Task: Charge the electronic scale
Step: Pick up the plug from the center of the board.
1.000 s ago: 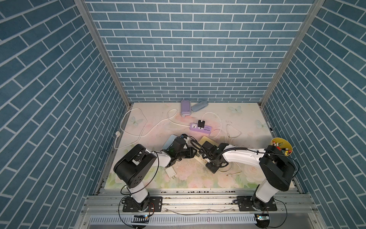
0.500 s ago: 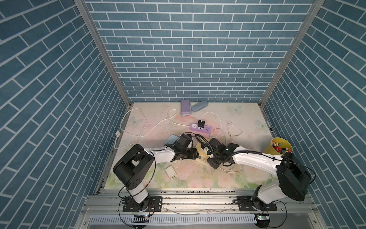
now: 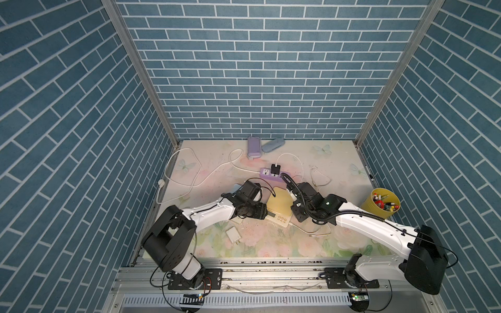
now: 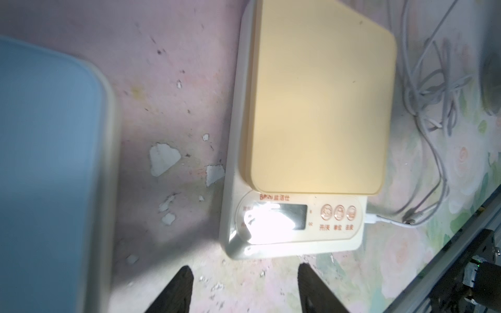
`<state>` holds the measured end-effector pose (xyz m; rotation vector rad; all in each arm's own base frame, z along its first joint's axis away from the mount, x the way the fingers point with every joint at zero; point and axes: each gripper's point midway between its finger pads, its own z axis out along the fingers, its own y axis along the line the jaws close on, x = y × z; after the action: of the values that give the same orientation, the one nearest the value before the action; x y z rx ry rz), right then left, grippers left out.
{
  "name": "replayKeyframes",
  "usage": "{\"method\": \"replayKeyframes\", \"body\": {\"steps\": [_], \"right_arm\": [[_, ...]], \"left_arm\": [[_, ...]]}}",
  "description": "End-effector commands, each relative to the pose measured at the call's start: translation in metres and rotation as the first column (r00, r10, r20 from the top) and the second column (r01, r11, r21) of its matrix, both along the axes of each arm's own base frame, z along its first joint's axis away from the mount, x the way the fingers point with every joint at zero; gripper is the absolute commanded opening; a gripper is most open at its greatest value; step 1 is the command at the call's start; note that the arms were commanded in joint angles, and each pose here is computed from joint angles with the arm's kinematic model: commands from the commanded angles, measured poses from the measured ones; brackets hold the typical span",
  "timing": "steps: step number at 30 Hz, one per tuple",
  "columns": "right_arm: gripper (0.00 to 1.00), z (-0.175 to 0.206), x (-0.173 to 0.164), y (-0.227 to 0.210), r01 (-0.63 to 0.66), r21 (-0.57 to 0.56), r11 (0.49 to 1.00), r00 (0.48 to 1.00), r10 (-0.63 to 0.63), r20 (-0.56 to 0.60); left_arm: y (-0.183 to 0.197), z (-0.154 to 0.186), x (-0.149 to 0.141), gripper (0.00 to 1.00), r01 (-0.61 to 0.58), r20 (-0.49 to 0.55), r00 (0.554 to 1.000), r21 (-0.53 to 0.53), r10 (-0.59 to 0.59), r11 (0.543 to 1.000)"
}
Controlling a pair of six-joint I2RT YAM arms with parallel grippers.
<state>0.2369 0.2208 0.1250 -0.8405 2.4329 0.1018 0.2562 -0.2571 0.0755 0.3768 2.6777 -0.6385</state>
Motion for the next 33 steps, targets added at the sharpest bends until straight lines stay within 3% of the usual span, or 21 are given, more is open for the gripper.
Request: {"method": "replayKeyframes", "body": {"steps": [1,7,12,23,33], "right_arm": [[0.44,0.019,0.014,0.003,0.067,0.069,0.995,0.996,-0.070,0.049],[0.44,0.019,0.021,0.016,0.049,0.130,0.990,0.996,-0.057,0.062],[0.43,0.013,0.020,0.026,0.011,0.174,0.985,0.998,-0.021,0.057],[0.43,0.008,0.012,0.027,-0.016,0.198,0.980,0.999,0.008,0.044],[0.43,0.001,0.009,0.024,0.012,0.221,0.975,0.999,-0.019,0.030]], "left_arm": [[0.037,0.026,-0.005,0.68,-0.043,0.060,0.998,0.136,0.035,0.990],[0.131,0.042,-0.044,0.83,-0.276,0.108,0.961,0.361,0.253,0.891],[0.169,0.023,-0.085,0.89,-0.386,0.067,0.918,0.367,0.390,0.846],[0.134,-0.015,-0.090,0.81,-0.392,-0.093,0.901,0.246,0.424,0.886],[0.122,-0.037,-0.081,0.67,-0.471,-0.138,0.851,0.225,0.507,0.853]]}}
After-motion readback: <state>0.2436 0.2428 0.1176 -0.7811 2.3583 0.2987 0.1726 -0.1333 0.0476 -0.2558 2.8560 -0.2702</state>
